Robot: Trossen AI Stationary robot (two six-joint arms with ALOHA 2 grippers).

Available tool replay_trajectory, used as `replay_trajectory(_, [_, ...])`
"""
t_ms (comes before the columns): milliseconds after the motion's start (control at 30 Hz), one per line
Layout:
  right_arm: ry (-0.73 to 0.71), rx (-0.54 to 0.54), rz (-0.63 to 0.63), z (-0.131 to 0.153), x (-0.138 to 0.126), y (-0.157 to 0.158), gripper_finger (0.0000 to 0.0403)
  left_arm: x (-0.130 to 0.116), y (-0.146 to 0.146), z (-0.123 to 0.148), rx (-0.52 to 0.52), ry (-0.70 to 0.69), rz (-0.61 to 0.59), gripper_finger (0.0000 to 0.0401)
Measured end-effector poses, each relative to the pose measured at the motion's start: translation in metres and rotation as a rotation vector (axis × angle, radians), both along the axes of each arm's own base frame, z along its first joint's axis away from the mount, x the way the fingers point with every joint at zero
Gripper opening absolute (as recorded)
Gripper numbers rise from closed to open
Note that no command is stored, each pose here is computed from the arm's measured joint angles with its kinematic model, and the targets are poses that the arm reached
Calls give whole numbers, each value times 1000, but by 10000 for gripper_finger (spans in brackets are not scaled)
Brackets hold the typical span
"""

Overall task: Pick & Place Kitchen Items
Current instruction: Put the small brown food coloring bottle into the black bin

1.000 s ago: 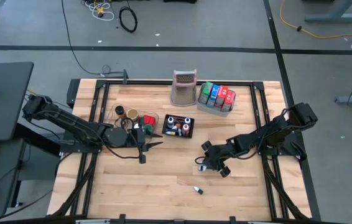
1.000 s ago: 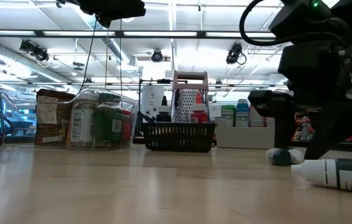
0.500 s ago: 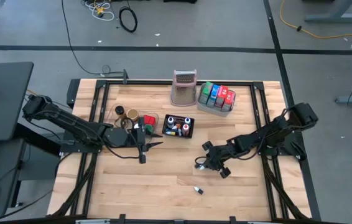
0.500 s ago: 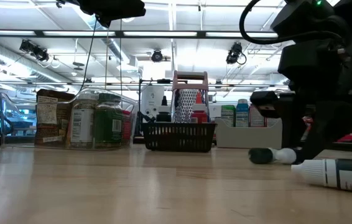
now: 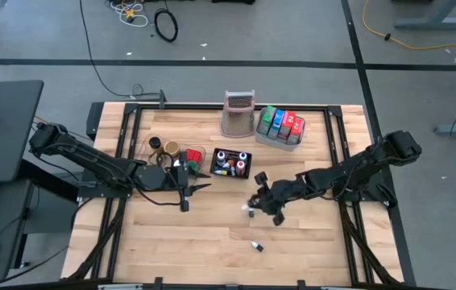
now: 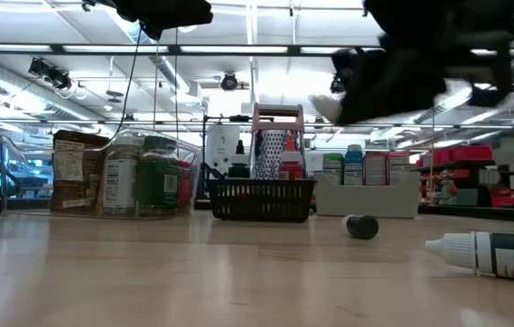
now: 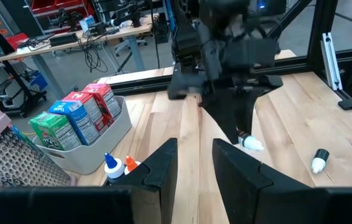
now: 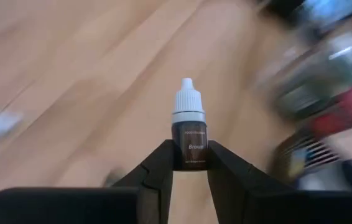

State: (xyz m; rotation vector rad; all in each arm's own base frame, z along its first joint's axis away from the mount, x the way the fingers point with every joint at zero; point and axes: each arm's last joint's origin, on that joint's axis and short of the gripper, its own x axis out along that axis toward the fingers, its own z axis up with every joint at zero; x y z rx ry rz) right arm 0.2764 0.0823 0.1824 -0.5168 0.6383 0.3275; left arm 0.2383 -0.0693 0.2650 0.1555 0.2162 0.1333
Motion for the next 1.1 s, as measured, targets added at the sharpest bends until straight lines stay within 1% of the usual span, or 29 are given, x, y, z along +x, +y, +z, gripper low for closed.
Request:
replay_trajectory(100, [-149, 5, -73, 10, 12, -7, 90, 0, 0, 0, -6, -1, 1, 110])
replay_trajectory(167, [-202, 19, -172, 13, 17, -16, 91, 0, 0, 0, -15, -2, 3, 110])
replay_trajectory(233, [-215, 35, -284, 12, 21, -27, 91, 0, 0, 0, -22, -1, 4, 110])
replay_trajectory(300, [-192, 41, -394, 9, 21, -40, 91, 0, 0, 0, -22, 0, 4, 110])
replay_trajectory(367, [-159, 46, -450, 5, 21, -53, 91, 0, 0, 0, -22, 0, 5, 110])
replay_trajectory(467, [-82, 56, -436, -2, 20, -64, 91, 0, 0, 0, -22, 0, 5, 110])
replay_trajectory(567, [-46, 71, -396, -9, 22, -70, 91, 0, 0, 0, -22, 0, 5, 110])
replay_trajectory(733, [-39, 85, -414, -24, 30, -76, 91, 0, 0, 0, -23, -5, 5, 110])
replay_trajectory(800, [-37, 74, -415, -31, 33, -76, 92, 0, 0, 0, -23, -5, 6, 110])
replay_trajectory(867, [-53, 40, -439, -35, 36, -76, 97, 0, 0, 0, -23, -7, 7, 110])
replay_trajectory(933, [-90, 34, -503, -36, 38, -78, 107, 0, 0, 0, -23, -7, 8, 110])
replay_trajectory(967, [-95, 39, -530, -36, 38, -79, 113, 0, 0, 0, -23, -7, 8, 110])
replay_trajectory(1100, [-106, 119, -594, -35, 39, -80, 137, 0, 0, 0, -23, -7, 8, 110])
